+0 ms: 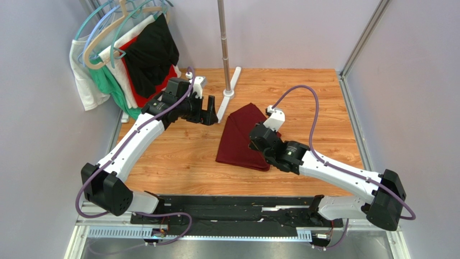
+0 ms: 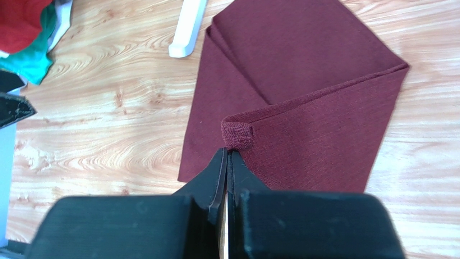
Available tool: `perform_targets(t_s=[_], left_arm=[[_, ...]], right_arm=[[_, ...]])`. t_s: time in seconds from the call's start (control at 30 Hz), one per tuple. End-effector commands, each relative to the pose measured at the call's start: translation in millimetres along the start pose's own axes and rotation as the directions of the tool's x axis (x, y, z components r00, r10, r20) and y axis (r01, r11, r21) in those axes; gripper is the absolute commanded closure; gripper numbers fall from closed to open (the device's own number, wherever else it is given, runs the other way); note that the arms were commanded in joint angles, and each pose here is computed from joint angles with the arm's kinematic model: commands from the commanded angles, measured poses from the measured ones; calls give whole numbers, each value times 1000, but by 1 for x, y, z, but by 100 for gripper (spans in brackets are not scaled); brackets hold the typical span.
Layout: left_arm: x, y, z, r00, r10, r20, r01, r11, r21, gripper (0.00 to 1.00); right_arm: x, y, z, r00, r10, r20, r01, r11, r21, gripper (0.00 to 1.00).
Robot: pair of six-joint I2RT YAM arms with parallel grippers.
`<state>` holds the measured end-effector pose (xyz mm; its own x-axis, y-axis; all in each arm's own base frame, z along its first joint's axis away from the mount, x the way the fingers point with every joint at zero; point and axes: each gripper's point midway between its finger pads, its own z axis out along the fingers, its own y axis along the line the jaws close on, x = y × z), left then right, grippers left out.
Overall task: Fold the napkin, place the utensils inside, and roll it up
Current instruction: Fold the napkin at the center of the board.
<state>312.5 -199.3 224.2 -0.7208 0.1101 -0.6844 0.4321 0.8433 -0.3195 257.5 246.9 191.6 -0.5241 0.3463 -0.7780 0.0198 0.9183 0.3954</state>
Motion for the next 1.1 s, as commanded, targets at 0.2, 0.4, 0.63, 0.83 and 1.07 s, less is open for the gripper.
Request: perform_targets(t_s=[0.2, 0.4, 0.63, 0.83, 1.07], left_arm=[[12, 29, -14, 998, -53, 32, 55, 996, -69, 1], [34, 56, -15, 973, -221, 68, 227, 970, -93, 1], [40, 65, -23, 966, -242, 86, 251, 963, -102, 1], [47, 67, -22, 963, -258, 74, 265, 959, -103, 1], [59, 66, -16, 936, -339, 98, 347, 933, -90, 1]], right_arm=[[8, 62, 19, 1000, -9, -12, 7, 986, -166, 100], [29, 88, 31, 997, -33, -63, 18, 973, -230, 100], [62, 107, 49, 989, -81, -125, 43, 960, -275, 100], [95, 113, 57, 975, -124, -187, 62, 950, -306, 100], [118, 116, 60, 964, -162, -213, 90, 946, -311, 100]])
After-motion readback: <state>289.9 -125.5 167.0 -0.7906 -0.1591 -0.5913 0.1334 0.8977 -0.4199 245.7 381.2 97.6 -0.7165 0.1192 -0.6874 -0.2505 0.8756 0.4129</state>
